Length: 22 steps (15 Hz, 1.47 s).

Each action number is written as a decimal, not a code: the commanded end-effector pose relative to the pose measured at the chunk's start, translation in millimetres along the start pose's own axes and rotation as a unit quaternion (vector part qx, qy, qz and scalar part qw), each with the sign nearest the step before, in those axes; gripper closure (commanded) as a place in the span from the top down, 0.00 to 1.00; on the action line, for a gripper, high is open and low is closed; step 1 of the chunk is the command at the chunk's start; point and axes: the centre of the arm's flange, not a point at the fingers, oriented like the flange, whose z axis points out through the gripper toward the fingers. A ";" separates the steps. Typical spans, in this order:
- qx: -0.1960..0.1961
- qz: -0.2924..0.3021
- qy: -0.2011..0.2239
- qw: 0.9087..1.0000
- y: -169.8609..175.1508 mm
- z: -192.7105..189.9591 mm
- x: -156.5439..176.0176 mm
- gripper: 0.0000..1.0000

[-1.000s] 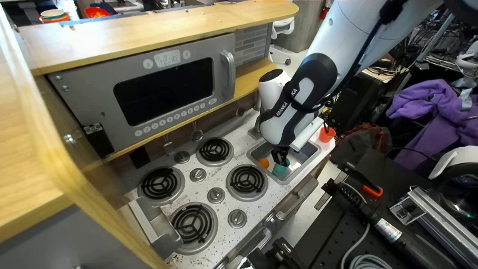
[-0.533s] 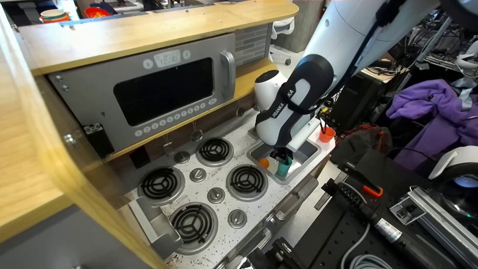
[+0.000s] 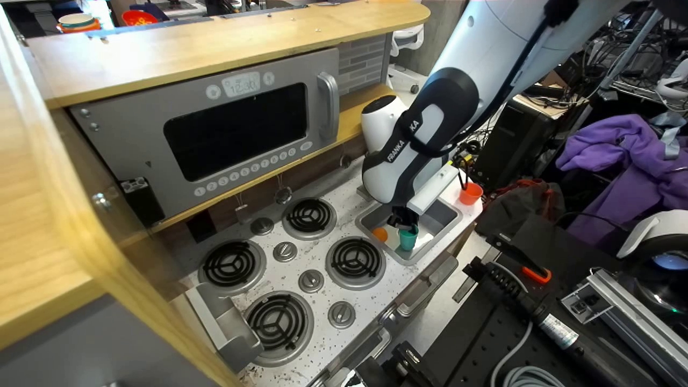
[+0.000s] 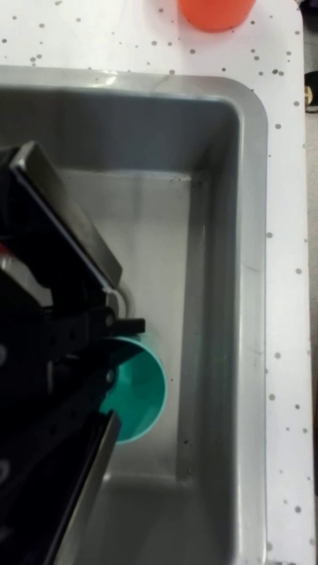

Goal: Take the blue cup out of the sink and put it in the orange cup

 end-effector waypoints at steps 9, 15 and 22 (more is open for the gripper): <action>0.055 0.074 0.033 0.995 79.3 -61.7 -83.0 0.02; 0.088 0.177 0.054 0.979 141.7 -90.3 -88.6 0.02; 0.111 0.275 0.029 0.954 209.8 -81.0 -96.7 0.02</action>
